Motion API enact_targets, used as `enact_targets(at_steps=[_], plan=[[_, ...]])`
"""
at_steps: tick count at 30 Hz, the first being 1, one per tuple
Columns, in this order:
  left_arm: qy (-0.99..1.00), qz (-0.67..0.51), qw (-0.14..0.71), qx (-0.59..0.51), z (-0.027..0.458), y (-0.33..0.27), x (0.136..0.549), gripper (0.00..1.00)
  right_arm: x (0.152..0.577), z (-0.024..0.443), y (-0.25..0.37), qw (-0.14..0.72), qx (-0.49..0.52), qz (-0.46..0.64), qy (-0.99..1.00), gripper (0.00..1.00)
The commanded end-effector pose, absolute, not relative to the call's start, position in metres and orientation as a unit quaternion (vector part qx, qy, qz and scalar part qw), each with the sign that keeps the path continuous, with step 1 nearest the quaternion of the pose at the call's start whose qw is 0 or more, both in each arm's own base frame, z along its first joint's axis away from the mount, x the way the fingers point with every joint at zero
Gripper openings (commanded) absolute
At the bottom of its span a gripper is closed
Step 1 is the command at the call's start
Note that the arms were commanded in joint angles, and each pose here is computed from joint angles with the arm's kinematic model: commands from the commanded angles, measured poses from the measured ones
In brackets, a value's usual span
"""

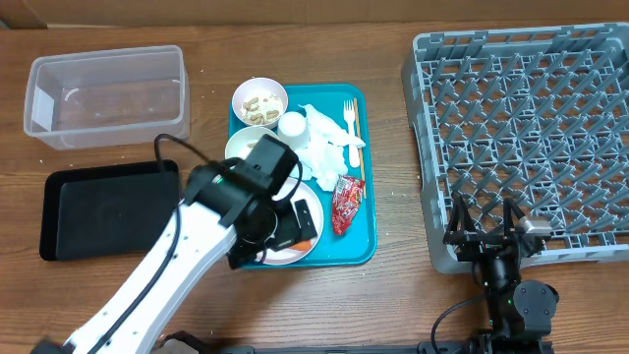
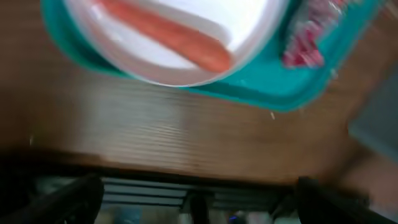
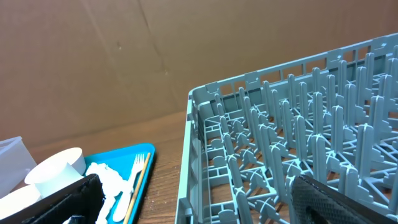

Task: Sort waste into correct bins and load items into the dishwasher rack
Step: 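Reach the left gripper to the white plate and grasp the carrot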

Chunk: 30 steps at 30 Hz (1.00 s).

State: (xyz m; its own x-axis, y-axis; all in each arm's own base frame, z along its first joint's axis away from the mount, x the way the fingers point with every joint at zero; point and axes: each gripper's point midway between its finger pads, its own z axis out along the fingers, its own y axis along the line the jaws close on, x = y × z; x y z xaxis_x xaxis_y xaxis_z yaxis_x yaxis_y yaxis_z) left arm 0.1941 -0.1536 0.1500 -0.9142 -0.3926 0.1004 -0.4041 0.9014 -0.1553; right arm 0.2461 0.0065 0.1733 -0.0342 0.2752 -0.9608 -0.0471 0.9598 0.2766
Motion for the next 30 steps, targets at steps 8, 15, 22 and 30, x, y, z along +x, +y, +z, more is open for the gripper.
enact_targets(at_steps=[8, 15, 22, 30], plan=[[-0.873, -0.011, 0.031, 0.487, 0.101, -0.147, 0.227, 1.00, 0.246, 0.171, 0.004, 0.692, 0.085, 0.113, 0.708, 1.00], [-0.845, -0.070, 0.044, 0.529, 0.054, -0.146, 0.237, 1.00, 0.246, 0.171, 0.004, 0.692, 0.085, 0.113, 0.708, 1.00], [-0.873, -0.032, 0.050, 0.484, 0.009, -0.151, 0.243, 1.00, 0.246, 0.171, 0.004, 0.692, 0.085, 0.113, 0.708, 1.00], [-0.863, -0.011, 0.088, 0.497, -0.023, -0.135, 0.226, 1.00, 0.246, 0.171, 0.004, 0.691, 0.085, 0.113, 0.708, 1.00]])
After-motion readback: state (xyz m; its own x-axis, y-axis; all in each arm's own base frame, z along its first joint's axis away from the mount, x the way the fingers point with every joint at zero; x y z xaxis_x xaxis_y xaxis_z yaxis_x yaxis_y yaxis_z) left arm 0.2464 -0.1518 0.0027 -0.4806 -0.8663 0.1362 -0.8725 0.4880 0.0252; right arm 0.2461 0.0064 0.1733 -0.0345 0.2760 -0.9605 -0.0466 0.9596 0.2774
